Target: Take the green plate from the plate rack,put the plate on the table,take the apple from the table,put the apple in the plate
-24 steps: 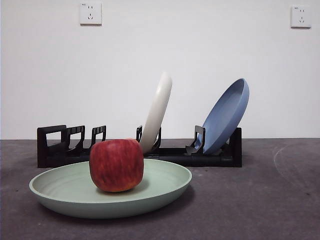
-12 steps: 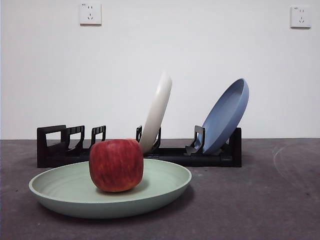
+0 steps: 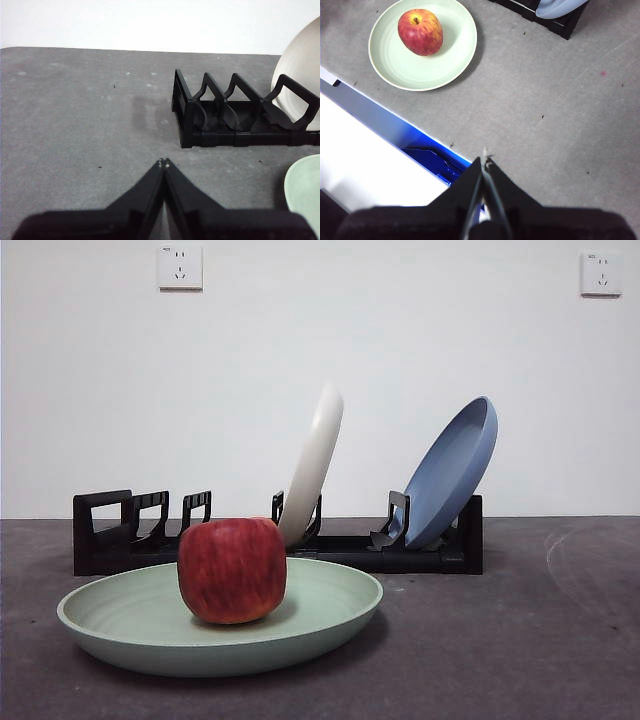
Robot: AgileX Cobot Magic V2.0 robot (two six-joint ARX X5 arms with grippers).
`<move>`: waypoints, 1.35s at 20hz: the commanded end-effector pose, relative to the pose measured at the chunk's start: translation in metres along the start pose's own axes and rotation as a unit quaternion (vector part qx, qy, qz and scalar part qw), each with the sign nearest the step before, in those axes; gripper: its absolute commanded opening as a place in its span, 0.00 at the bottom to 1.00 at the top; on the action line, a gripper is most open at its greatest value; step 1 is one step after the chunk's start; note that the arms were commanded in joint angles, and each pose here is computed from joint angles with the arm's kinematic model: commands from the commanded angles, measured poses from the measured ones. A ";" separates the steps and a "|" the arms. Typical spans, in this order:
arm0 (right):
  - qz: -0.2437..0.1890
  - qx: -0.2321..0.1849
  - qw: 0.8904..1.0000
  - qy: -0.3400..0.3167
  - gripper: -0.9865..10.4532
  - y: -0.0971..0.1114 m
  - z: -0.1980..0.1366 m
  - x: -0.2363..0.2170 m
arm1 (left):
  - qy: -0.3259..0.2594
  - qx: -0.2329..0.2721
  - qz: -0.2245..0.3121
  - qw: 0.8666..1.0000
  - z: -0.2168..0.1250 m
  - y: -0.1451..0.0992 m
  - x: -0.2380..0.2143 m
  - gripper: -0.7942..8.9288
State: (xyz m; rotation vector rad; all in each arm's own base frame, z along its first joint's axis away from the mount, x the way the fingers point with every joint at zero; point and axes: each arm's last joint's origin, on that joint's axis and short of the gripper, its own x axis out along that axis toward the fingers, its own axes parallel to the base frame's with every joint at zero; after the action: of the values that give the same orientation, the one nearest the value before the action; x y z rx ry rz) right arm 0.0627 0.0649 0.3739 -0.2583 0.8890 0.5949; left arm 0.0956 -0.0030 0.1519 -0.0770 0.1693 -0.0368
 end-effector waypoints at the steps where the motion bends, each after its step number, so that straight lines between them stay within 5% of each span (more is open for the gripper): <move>1: -0.004 -0.001 1.000 0.013 0.09 0.000 -0.003 0.001 | -0.003 0.006 -0.001 1.000 -0.001 0.000 0.001 0.08; 18: -0.006 -0.006 1.000 0.012 0.08 -0.001 -0.003 0.001 | 0.006 0.006 0.000 1.000 -0.002 0.000 0.002 0.08; 20: -0.103 -0.079 0.991 0.002 0.09 -0.006 -0.001 0.000 | 0.006 0.006 0.000 1.000 -0.002 0.000 0.002 0.08; 23: -0.212 -0.084 0.973 -0.010 0.09 -0.012 0.000 -0.002 | 0.006 0.006 0.000 1.000 -0.002 0.000 0.002 0.08; 27: -0.235 -0.062 0.970 -0.015 0.09 -0.015 0.000 -0.003 | 0.006 0.006 0.000 1.000 -0.002 0.000 0.002 0.08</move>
State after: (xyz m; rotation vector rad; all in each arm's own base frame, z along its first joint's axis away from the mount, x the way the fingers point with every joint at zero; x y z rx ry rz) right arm 0.0710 0.0536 0.3775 -0.5563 0.7086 0.2235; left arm 0.0964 -0.0030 0.1508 -0.0769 0.1841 -0.0362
